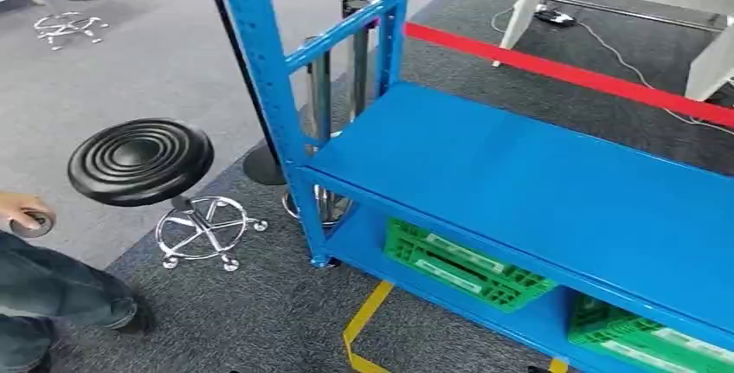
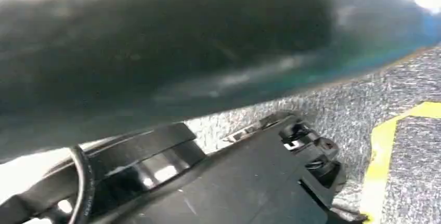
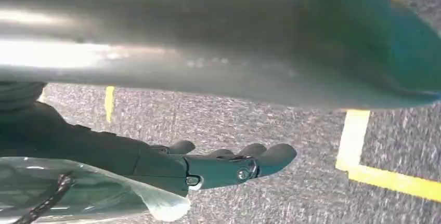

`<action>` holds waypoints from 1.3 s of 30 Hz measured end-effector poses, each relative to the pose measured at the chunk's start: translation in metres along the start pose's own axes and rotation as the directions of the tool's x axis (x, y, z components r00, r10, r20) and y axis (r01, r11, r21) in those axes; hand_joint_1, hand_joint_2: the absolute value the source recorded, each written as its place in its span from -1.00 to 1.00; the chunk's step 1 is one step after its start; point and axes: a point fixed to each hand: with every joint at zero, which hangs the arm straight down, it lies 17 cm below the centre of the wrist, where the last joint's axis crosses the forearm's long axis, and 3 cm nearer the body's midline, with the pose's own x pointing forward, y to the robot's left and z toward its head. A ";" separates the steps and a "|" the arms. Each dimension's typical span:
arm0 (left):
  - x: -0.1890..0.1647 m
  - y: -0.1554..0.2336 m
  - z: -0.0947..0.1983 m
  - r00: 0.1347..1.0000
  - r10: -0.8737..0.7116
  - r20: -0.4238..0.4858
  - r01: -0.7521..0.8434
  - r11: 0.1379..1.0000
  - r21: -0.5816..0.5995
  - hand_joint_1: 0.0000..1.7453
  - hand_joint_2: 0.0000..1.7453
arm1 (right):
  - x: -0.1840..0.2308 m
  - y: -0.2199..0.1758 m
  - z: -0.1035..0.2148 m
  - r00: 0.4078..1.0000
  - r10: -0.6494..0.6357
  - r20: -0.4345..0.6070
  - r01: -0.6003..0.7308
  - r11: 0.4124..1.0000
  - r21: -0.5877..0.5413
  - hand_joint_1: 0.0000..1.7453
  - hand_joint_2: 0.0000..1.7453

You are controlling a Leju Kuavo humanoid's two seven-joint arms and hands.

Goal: Take the parts from the cabinet and place them on the table.

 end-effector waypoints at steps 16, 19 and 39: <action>-0.005 -0.002 0.002 1.000 0.010 -0.012 -0.010 1.000 -0.008 -1.00 -1.00 | -0.001 -0.001 0.000 1.000 0.003 -0.011 -0.003 1.000 -0.007 -1.00 -1.00; -0.005 -0.003 0.002 1.000 0.009 -0.012 -0.009 1.000 -0.009 -1.00 -1.00 | -0.002 -0.001 0.000 1.000 0.005 -0.014 -0.005 1.000 -0.007 -1.00 -1.00; -0.003 0.005 -0.001 1.000 0.004 -0.013 -0.004 1.000 0.014 -1.00 1.00 | 0.003 -0.004 -0.001 0.994 0.108 0.024 -0.107 0.994 -0.019 -1.00 -1.00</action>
